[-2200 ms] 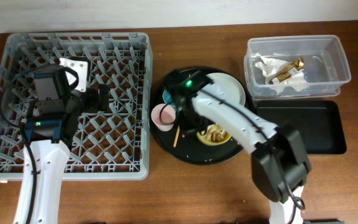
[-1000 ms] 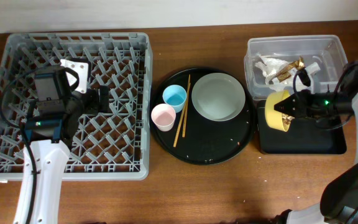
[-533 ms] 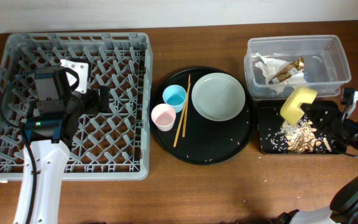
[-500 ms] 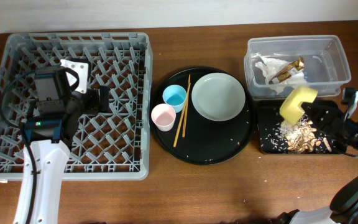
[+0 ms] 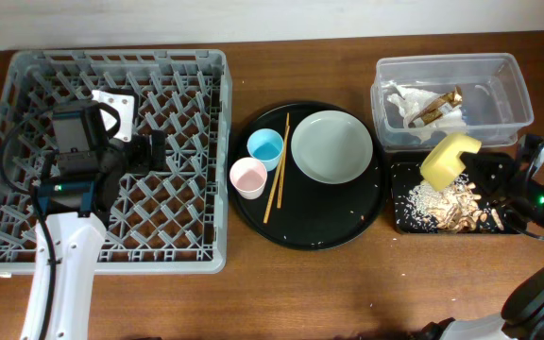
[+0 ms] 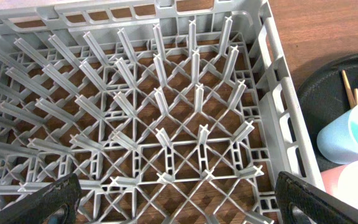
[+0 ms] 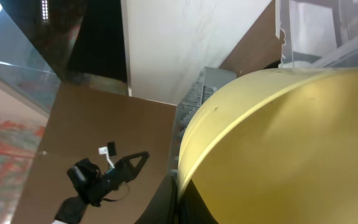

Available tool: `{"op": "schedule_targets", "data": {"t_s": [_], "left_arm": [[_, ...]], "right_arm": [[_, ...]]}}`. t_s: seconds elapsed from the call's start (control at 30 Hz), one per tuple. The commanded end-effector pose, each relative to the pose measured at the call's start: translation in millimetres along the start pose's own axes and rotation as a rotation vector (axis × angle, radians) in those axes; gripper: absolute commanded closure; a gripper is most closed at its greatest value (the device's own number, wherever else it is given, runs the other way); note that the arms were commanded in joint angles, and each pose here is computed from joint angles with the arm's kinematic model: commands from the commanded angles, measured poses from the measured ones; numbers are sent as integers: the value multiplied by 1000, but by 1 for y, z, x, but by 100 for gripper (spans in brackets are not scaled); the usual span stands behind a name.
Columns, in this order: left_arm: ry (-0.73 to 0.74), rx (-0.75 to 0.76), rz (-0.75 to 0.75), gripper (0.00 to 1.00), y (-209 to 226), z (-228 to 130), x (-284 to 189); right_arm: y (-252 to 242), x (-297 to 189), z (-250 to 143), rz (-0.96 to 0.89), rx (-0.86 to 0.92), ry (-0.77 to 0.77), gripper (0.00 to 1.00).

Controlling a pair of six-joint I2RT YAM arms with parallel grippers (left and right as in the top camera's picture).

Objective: Sort waste into correct bins and load items into the dishwasher rack
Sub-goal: 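Tip the yellow bowl over the black tray to dump the scraps, then set the yellow bowl back on the round tray with the right gripper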

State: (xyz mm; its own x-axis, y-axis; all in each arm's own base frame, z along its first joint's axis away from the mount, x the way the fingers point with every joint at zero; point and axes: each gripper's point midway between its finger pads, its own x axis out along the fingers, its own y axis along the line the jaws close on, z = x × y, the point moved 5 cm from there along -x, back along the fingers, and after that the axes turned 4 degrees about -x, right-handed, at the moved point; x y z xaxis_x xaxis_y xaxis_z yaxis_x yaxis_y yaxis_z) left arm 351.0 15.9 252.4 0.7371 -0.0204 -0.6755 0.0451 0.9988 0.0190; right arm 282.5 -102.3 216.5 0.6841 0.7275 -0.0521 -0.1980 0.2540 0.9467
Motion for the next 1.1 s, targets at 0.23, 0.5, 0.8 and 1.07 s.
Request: {"op": "schedule_targets", "data": {"t_s": [0.23, 0.5, 0.8, 1.07], "left_arm": [[-15, 15, -11, 1, -2, 6, -2], [-15, 15, -11, 1, -2, 6, -2], [-15, 15, -11, 1, -2, 6, -2], [-15, 15, -11, 1, -2, 6, -2]], "right_arm": [[65, 88, -25, -264, -475, 442, 96], [54, 219, -185, -848, -587, 851, 96], [-29, 239, -232, -1073, -441, 1018, 83], [36, 265, -172, -943, -520, 825, 74]]}}
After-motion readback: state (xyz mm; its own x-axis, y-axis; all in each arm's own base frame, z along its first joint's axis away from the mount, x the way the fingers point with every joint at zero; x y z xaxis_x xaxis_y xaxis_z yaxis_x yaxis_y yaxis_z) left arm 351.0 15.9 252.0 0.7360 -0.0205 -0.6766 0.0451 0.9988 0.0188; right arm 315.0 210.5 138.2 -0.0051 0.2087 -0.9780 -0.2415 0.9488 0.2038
